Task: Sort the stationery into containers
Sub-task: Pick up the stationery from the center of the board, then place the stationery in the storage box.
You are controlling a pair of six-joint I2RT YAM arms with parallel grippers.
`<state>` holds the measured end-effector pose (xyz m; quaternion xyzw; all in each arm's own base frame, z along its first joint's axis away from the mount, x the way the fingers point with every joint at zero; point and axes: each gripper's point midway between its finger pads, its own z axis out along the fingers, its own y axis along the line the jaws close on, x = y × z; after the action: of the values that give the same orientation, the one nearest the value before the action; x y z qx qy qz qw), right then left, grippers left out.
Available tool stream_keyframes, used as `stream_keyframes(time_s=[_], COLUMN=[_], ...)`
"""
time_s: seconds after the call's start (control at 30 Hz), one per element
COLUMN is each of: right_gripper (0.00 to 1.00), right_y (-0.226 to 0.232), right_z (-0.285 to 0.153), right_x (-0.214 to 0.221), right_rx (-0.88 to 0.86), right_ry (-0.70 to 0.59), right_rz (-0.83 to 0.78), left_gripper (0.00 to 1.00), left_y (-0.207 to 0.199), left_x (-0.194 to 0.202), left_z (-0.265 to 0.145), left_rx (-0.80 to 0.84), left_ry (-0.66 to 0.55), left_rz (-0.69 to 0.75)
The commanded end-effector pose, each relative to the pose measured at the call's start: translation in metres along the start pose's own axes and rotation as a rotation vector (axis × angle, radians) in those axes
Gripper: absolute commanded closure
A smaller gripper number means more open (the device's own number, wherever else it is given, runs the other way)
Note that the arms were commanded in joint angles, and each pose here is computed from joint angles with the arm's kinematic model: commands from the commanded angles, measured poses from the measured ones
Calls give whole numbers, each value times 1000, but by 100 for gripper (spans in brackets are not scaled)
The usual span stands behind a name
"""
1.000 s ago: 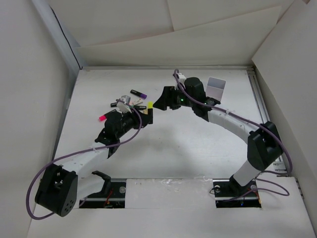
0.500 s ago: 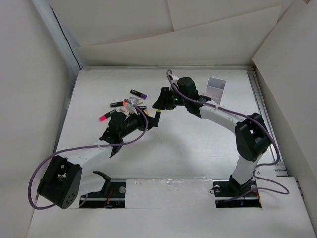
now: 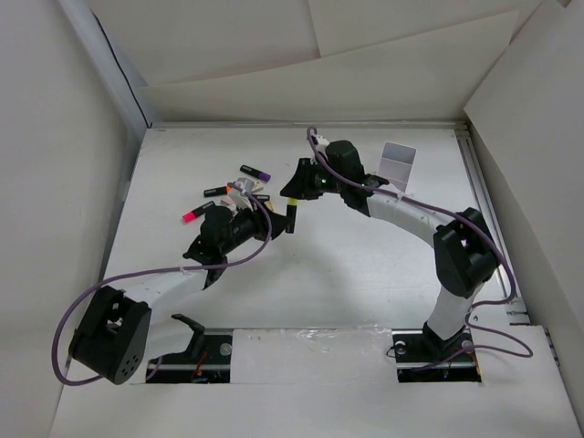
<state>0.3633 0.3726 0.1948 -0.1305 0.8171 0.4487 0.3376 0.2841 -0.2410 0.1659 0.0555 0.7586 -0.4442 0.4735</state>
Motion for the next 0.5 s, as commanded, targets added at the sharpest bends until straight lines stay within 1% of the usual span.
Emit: stream_keyframes(time_s=[0.0, 0.03, 0.07, 0.1, 0.13, 0.17, 0.2, 0.3, 0.33, 0.4, 0.43, 0.47], right_gripper=[98, 98, 98, 99, 99, 99, 99, 100, 100, 100, 100, 100], right_y=[3, -5, -10, -16, -23, -27, -41, -65, -81, -98, -119, -125], right_z=[-13, -16, -17, -24, -27, -34, -41, -63, -80, -102, -121, -136], right_x=[-33, -38, -39, -49, -54, -60, -70, -94, -111, -128, -145, -160], right_rx=[18, 36, 47, 59, 77, 87, 113, 194, 238, 302, 366, 396], right_ry=[-97, -112, -111, -134, -149, -162, -185, -251, -302, -354, -407, -454], right_rz=[-23, -18, -11, -7, -1, 3, 16, 25, 26, 33, 51, 50], left_gripper=[64, 58, 40, 34, 30, 28, 26, 26, 26, 26, 26, 26], left_y=[-15, -16, -16, -16, -19, -20, -20, -25, -25, -24, -24, -23], left_x=[-28, -32, -30, -29, -30, -29, -29, -31, -29, -34, -34, -32], left_z=[-4, -5, -8, -9, -9, -9, -9, -11, -13, -14, -14, -14], left_rx=[35, 34, 34, 39, 54, 63, 63, 78, 79, 68, 68, 62], left_ry=[-105, -120, -120, -126, -127, -120, -120, -123, -123, -144, -144, -136], left_rz=[49, 52, 52, 54, 59, 59, 59, 64, 55, 57, 57, 53])
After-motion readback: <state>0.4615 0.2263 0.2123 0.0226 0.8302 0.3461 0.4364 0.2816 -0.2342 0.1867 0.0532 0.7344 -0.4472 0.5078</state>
